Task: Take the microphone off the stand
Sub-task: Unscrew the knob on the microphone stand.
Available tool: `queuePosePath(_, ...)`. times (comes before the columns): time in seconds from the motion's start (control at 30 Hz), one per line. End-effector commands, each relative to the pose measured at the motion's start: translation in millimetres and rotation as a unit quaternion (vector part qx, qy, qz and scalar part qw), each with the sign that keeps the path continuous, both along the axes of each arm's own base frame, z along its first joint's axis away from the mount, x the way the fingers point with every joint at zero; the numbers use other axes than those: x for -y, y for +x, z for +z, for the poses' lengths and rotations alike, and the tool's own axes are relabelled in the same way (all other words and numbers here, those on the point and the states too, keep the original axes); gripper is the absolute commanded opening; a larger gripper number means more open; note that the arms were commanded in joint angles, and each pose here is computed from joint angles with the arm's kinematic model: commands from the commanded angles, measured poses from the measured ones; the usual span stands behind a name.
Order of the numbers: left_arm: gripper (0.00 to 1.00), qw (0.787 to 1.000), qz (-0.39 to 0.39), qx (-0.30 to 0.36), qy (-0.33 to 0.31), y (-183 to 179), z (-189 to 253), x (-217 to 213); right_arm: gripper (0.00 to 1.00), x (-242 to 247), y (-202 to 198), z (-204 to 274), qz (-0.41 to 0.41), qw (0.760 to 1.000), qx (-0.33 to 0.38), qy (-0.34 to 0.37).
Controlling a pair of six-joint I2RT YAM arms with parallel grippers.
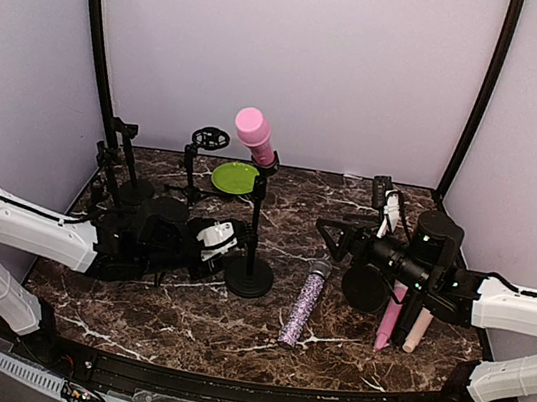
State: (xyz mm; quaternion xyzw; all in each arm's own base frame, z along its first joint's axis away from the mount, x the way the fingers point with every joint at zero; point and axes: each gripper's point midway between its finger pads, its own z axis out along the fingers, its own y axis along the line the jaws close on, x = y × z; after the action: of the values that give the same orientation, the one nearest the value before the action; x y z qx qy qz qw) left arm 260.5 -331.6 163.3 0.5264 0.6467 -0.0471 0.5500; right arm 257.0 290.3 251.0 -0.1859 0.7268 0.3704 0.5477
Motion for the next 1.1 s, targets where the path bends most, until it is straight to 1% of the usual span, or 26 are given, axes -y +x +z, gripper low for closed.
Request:
queuePosePath(0.0,0.51,0.999,-0.002,0.033,0.010,8,10,9,0.86,-3,0,8,0.000,1.000,0.013,0.007)
queuePosePath(0.13,0.51,0.999,0.008,0.044,0.026,15,9,11,0.86,-1,-1,9,0.001,1.000,0.014,0.011)
queuePosePath(0.27,0.49,0.998,0.014,0.054,0.030,20,12,13,0.87,2,-2,8,-0.004,1.000,0.014,0.011)
queuePosePath(0.5,0.49,0.997,0.017,0.061,0.042,23,8,15,0.87,5,-3,8,-0.006,1.000,0.015,0.011)
queuePosePath(0.7,0.41,0.998,0.025,0.048,0.021,23,15,16,0.87,3,-3,7,-0.005,1.000,0.012,0.012)
queuePosePath(0.77,0.38,0.999,0.028,0.041,0.012,23,16,16,0.87,2,-3,7,-0.002,1.000,0.011,0.011)
queuePosePath(0.83,0.37,0.999,0.030,0.021,-0.007,22,16,18,0.87,2,-3,7,-0.002,1.000,0.009,0.011)
queuePosePath(1.07,0.37,0.996,0.029,-0.062,-0.050,17,9,16,0.87,3,-4,11,-0.002,1.000,0.011,0.017)
